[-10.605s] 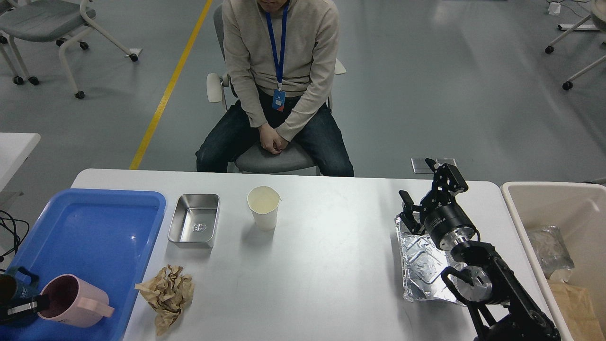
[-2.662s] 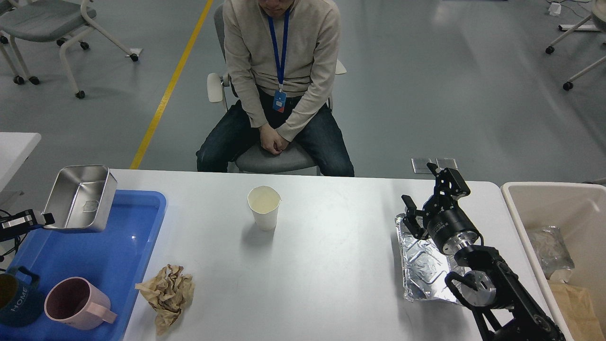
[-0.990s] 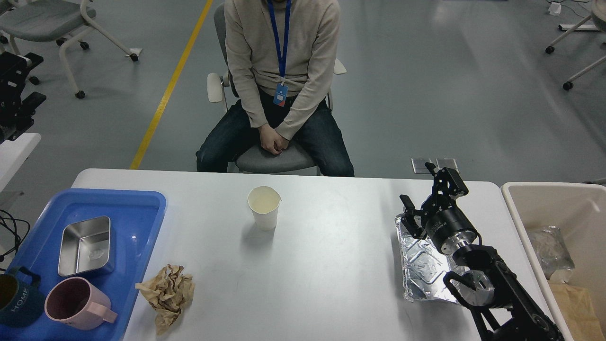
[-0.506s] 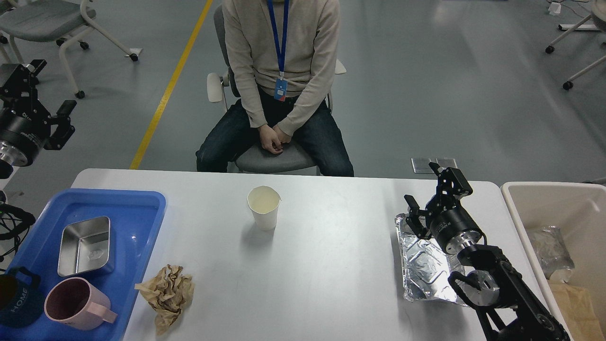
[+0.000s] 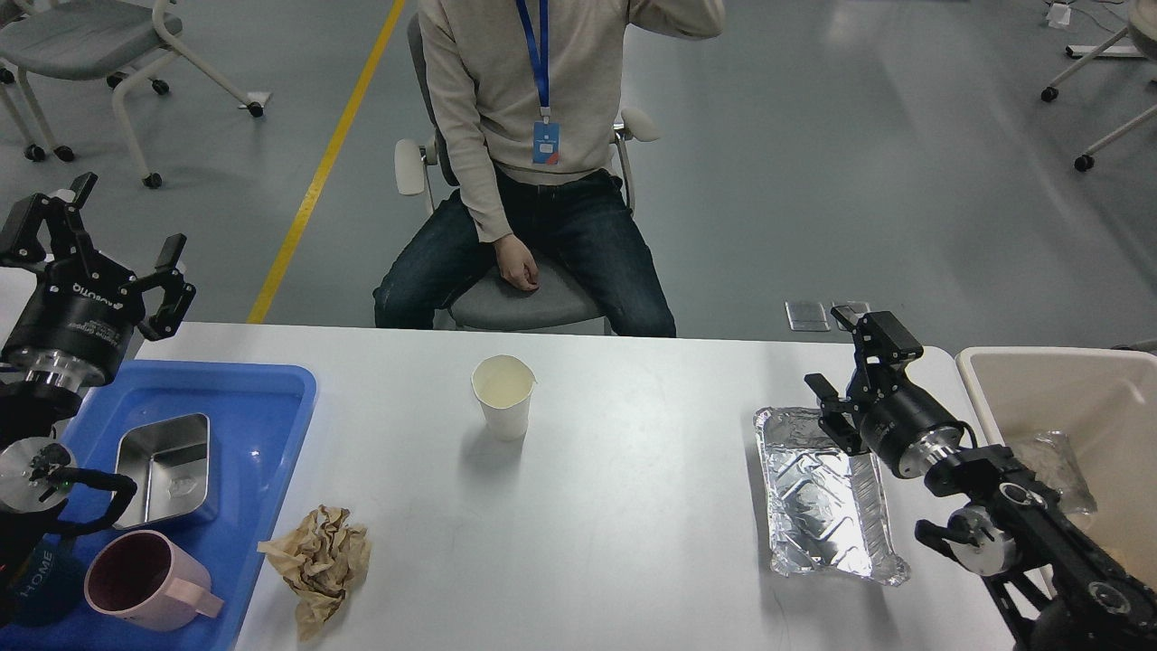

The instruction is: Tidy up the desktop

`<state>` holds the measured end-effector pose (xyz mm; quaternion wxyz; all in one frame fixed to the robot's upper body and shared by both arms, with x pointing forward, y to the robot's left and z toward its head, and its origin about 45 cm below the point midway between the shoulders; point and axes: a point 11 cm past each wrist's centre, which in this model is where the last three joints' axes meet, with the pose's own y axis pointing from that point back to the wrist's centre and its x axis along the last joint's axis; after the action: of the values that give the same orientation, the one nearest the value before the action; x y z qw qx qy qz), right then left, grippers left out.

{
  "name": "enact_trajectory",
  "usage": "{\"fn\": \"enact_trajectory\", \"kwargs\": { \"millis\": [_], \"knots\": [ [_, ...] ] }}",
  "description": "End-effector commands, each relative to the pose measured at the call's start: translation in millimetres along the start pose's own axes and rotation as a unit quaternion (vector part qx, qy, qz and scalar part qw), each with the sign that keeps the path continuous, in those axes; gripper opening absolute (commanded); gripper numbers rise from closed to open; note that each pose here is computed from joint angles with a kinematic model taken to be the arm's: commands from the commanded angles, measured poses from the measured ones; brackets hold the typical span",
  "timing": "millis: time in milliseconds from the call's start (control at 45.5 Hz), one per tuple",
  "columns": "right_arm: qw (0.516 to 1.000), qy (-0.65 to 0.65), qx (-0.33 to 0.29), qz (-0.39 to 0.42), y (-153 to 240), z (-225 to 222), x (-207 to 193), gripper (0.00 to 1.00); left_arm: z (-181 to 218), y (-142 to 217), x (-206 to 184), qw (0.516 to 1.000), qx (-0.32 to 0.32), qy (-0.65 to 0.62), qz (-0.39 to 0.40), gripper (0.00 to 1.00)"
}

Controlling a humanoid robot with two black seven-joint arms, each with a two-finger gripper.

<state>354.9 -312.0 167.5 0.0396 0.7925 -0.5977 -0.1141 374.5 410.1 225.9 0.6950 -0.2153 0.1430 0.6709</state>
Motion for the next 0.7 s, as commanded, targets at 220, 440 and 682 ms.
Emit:
{"fn": "enact_trajectory", "kwargs": {
  "millis": [220,440,682],
  "knots": [
    [0.958,0.274,-0.089,-0.003,45,-41,80,1.0,-9,11,6,1.0,0.015,-0.001,-0.007,0.96],
    [0.887,0.43,-0.157,-0.068,86,-59,99,1.0,-12,12,26,0.999,0.023,-0.011,0.023,0.96],
    [0.831,0.523,-0.129,-0.14,82,-71,70,1.0,-27,16,24,0.999,0.035,-0.001,0.027,0.96]
  ]
}}
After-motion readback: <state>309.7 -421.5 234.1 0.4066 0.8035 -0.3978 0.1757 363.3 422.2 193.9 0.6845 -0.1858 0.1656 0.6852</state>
